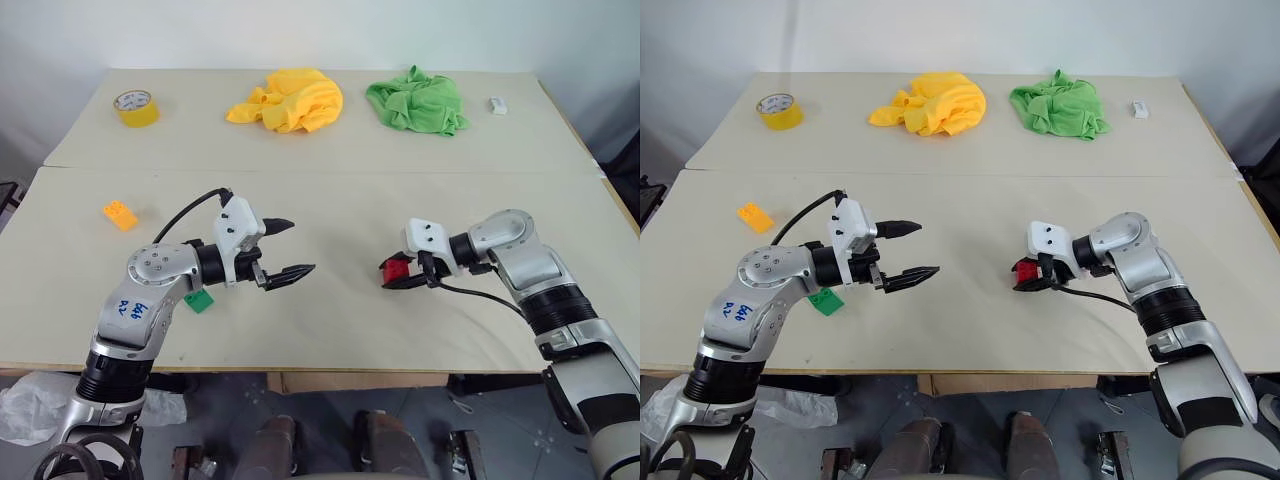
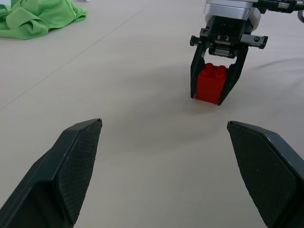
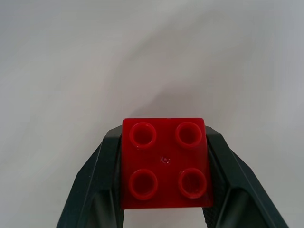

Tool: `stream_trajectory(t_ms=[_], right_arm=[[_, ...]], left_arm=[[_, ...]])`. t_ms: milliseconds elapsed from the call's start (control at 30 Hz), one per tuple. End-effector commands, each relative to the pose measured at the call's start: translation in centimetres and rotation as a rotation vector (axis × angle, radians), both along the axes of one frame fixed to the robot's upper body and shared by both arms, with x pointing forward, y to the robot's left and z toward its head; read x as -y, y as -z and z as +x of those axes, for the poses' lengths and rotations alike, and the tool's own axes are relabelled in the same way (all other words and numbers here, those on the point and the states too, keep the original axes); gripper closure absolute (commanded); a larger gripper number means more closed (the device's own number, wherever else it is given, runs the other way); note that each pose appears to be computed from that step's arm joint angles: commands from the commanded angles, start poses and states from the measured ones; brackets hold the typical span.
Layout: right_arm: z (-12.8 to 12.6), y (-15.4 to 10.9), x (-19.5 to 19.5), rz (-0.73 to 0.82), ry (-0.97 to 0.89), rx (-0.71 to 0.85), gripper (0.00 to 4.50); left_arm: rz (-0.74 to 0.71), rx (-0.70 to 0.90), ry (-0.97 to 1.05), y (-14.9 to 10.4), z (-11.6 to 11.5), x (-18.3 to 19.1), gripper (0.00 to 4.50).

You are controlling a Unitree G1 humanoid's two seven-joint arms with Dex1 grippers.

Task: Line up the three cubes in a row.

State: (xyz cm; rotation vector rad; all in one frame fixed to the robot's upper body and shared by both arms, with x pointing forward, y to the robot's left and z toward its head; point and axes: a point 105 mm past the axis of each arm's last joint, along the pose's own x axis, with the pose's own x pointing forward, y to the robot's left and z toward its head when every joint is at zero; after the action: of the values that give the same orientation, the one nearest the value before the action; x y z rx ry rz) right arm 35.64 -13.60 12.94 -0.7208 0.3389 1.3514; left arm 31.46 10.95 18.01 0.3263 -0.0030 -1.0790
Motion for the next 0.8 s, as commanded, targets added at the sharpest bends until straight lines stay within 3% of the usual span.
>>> stream_trajectory(t_ms=[33,133,233,333,433,500,633,800], right_arm=[[0.3,-0.5,0.0,0.04,0.03,0.021,1.95],[0.0,-1.0,-0.6,0.093,-0.001,0.04,0.95],[-0.4,-2.8,-1.5,0.187,-0.073,0.125,0.03],[-0.7,-4.6,-2.0,0.278,-0.113,0.19,0.03],[-2.1,-6.9,-2.2,0.448,-0.19,0.192,0.03],[-2.6,-7.8,-1.9,0.518,-0.191,0.192,0.03],[-3.6,-8.0,-3.0,0.696,-0.178,0.185,0.03],[-5.3,-7.2,-3.9,0.746,-0.184,0.205,0.03]], left_arm=[[-0.006,0.045,0.003,-1.3,-0.2,-0.4,0.0],[0.009,0.038,0.002,-1.2,-0.3,-1.0,0.0],[0.024,0.073,-0.087,-2.2,0.5,-3.8,0.0],[0.021,0.108,-0.155,-3.4,0.8,-6.3,0.0],[-0.043,0.144,-0.227,-5.3,-0.4,-9.5,0.0],[-0.045,0.145,-0.343,-5.1,-1.6,-13.4,0.0],[-0.171,0.108,-0.641,-2.6,-5.4,-22.2,0.0],[-0.233,-0.056,-0.926,3.3,-11.4,-28.6,0.0]])
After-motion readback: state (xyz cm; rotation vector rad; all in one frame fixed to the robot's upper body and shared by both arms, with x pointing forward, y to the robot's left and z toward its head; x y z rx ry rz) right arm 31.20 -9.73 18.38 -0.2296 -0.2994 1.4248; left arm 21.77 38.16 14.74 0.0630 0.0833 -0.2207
